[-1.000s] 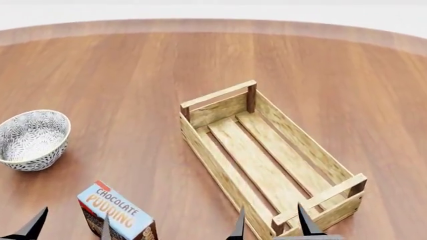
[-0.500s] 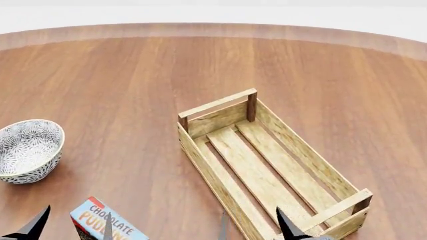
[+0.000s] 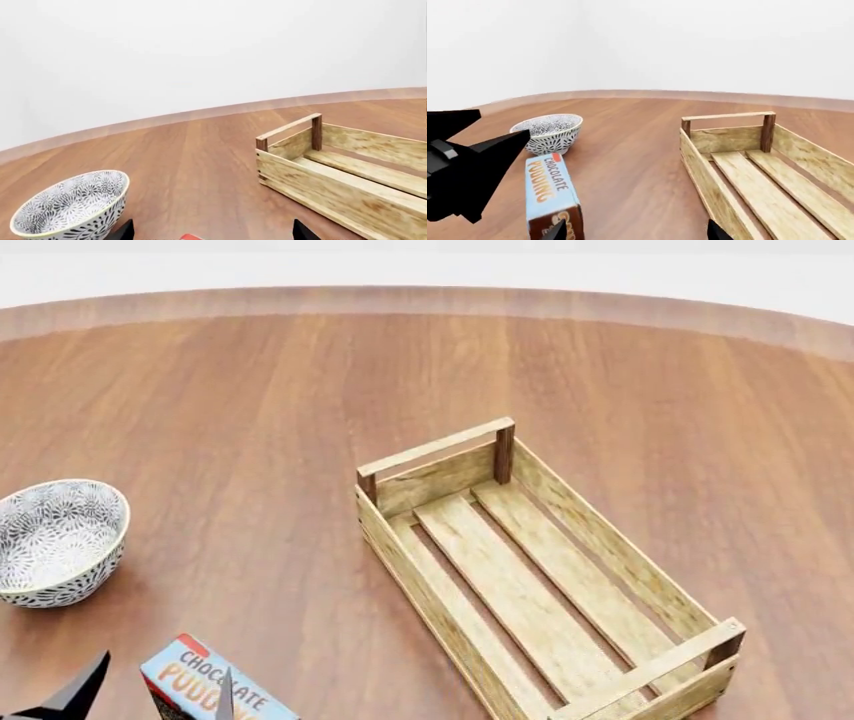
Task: Pick up the chocolate pudding and put it in the tray.
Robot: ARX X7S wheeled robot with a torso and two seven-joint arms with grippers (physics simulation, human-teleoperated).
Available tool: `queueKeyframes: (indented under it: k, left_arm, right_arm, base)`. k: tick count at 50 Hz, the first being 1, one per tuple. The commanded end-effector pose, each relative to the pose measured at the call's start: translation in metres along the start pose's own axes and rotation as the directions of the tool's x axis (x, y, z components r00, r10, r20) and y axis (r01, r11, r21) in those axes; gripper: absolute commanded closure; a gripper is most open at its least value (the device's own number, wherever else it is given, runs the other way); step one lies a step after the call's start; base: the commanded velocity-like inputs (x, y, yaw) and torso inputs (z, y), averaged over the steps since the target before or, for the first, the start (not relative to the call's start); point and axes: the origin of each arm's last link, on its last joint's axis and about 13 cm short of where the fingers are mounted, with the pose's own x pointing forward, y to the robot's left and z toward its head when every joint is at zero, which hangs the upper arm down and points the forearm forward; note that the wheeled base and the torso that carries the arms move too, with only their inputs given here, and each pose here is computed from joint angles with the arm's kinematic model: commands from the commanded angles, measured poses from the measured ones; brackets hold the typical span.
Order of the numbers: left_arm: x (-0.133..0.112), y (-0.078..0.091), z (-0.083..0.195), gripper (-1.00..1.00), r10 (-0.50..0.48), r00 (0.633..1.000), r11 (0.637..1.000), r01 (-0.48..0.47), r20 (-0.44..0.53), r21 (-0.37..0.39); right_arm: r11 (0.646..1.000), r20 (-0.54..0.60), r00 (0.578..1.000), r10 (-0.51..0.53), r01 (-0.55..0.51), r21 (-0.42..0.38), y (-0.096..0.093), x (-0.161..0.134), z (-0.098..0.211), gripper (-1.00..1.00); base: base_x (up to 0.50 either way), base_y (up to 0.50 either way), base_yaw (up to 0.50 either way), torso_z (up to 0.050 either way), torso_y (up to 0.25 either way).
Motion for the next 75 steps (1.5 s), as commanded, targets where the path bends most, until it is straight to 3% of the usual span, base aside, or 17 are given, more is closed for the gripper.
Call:
queueKeyframes:
  k: [1, 20, 32, 60, 63, 75]
  left_arm:
    - [-0.006, -0.001, -0.002, -1.0, -0.001, 1.0, 1.0, 0.001, -0.002, -0.004]
    - [-0.016, 0.0, -0.006, -1.0, 0.006, 1.0, 1.0, -0.006, -0.01, -0.003]
    - [-0.014, -0.001, -0.006, -1.0, 0.0, 1.0, 1.0, 0.0, -0.011, -0.005]
    - [-0.013, -0.001, -0.009, -1.0, 0.002, 1.0, 1.0, -0.003, -0.015, -0.016]
    - [-0.014, 0.0, -0.008, -1.0, 0.001, 1.0, 1.0, -0.001, -0.014, -0.016]
    - [-0.012, -0.002, -0.011, -1.0, -0.003, 1.0, 1.0, 0.003, -0.022, -0.021]
  right_arm:
    - [0.998, -0.028, 0.997, 0.067, -0.067, -0.02, 0.008, -0.013, -0.009, -1.0]
    - [0.993, -0.058, 0.993, 0.101, -0.104, -0.05, 0.02, -0.021, -0.025, -1.0]
    - [0.99, -0.053, 0.991, 0.123, -0.126, -0.059, 0.025, -0.007, -0.02, -1.0]
    - [0.984, -0.188, 0.975, 0.12, -0.142, -0.111, 0.016, 0.033, -0.012, -1.0]
    - [0.978, -0.203, 0.972, 0.116, -0.148, -0.149, 0.015, 0.036, -0.015, -1.0]
    - [0.975, -0.218, 0.967, 0.133, -0.167, -0.147, 0.018, 0.042, -0.017, -1.0]
  base:
    - [0.0, 0.0, 0.0, 0.0, 0.0]
    - [0.0, 0.0, 0.0, 0.0, 0.0]
    - [0.0, 0.0, 0.0, 0.0, 0.0]
    - [0.0, 0.0, 0.0, 0.0, 0.0]
    - [0.0, 0.0, 0.0, 0.0, 0.0]
    - [0.0, 0.0, 0.0, 0.0, 0.0]
